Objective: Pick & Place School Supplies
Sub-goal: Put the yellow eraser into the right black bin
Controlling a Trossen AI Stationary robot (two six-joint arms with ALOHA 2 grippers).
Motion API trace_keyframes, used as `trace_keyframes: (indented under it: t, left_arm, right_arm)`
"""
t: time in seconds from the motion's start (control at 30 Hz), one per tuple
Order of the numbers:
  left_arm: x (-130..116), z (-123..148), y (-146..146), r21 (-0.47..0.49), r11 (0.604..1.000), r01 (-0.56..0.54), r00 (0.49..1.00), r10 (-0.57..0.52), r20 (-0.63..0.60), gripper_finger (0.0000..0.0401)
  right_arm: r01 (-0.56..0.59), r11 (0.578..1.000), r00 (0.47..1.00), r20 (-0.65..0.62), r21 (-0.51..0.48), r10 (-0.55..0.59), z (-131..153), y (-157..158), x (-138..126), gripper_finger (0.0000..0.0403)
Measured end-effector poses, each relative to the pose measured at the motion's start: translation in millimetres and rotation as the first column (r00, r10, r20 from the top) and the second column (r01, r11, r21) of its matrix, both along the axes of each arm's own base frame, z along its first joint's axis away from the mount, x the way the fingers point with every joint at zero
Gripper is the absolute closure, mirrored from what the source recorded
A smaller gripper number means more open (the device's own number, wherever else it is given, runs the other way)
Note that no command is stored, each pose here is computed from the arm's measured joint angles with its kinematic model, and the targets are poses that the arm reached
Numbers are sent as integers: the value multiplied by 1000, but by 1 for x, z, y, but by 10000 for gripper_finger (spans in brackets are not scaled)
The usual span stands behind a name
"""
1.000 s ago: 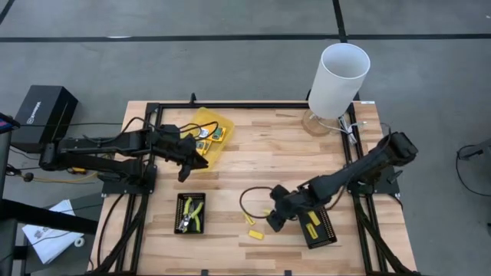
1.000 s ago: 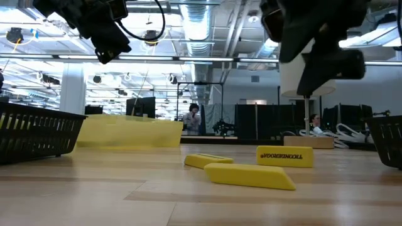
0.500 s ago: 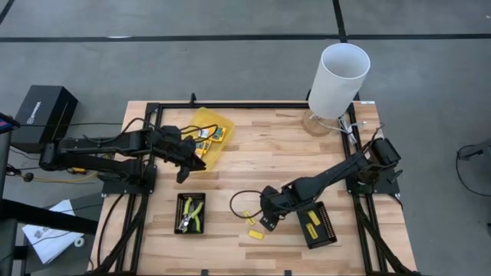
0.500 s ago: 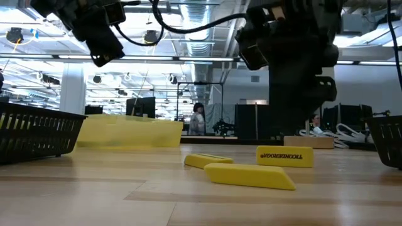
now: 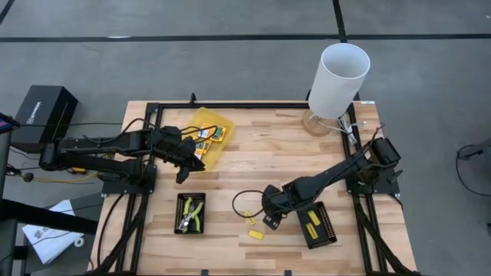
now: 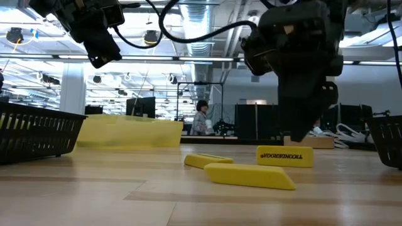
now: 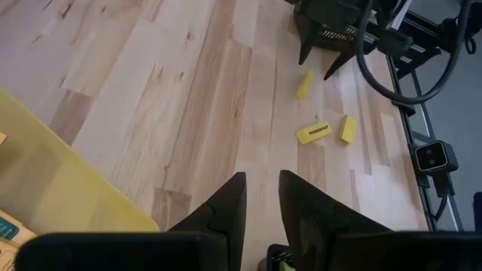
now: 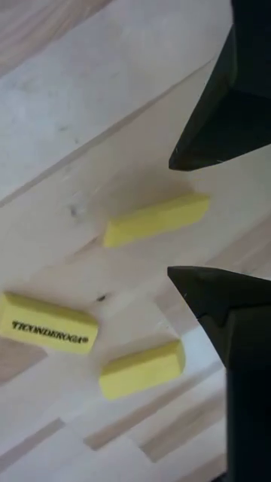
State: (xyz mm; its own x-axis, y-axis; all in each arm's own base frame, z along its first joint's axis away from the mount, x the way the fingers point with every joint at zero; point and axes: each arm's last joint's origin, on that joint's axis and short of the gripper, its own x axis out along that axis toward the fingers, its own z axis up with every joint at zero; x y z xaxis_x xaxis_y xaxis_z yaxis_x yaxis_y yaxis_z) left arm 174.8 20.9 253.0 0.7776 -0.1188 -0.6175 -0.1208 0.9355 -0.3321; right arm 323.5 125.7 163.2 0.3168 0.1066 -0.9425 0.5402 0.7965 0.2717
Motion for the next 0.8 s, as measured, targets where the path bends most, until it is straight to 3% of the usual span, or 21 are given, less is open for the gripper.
trace_keyframes:
  t: [0.8]
  left_arm:
    - [0,-1,0,0,1000,-1,1000,1,-8,325]
  right_arm:
    - [-2,1000,999,32,-26,3,-2,-13,6,193]
